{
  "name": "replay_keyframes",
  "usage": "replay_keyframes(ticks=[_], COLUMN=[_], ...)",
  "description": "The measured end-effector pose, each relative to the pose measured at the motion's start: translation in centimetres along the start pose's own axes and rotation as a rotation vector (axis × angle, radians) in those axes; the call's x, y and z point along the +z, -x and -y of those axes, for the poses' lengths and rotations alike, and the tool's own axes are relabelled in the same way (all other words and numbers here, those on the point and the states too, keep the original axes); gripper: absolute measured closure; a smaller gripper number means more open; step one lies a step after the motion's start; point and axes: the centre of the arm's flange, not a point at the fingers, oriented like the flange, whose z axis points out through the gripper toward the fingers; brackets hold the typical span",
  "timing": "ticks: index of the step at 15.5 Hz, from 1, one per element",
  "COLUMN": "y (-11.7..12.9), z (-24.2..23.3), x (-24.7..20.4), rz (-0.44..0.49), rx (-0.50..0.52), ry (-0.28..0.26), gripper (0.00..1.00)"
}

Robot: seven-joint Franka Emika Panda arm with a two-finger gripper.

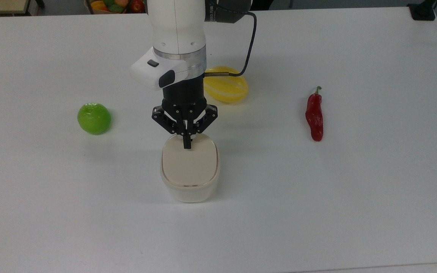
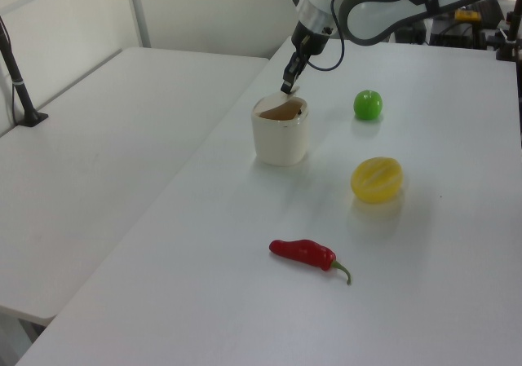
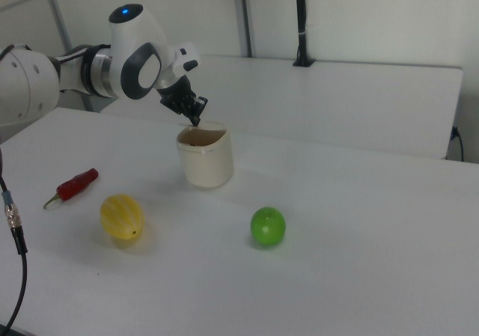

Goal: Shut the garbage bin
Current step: 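Press the lid flat onto the bin rim with the gripper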

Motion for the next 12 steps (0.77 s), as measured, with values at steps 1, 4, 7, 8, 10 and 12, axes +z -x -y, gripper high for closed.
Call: replay_keyframes(ticks=[1, 4, 7, 8, 10, 12], y=[0.2, 0.8, 1.4, 1.4, 1.5, 1.5], z=[0.1, 0.2, 0.2, 0.2, 0.2, 0.2], x=[0.3, 1.5, 2.7, 2.9, 3.0, 3.0], rz=[0.010, 0.034, 0.054, 0.057, 0.058, 0.058], rx=[-0.001, -0.001, -0.001, -0.001, -0.001, -0.001], ry=[0.000, -0.002, -0.002, -0.001, -0.001, -0.001], gripper=[0.99, 0.99, 0.99, 0.99, 0.99, 0.99])
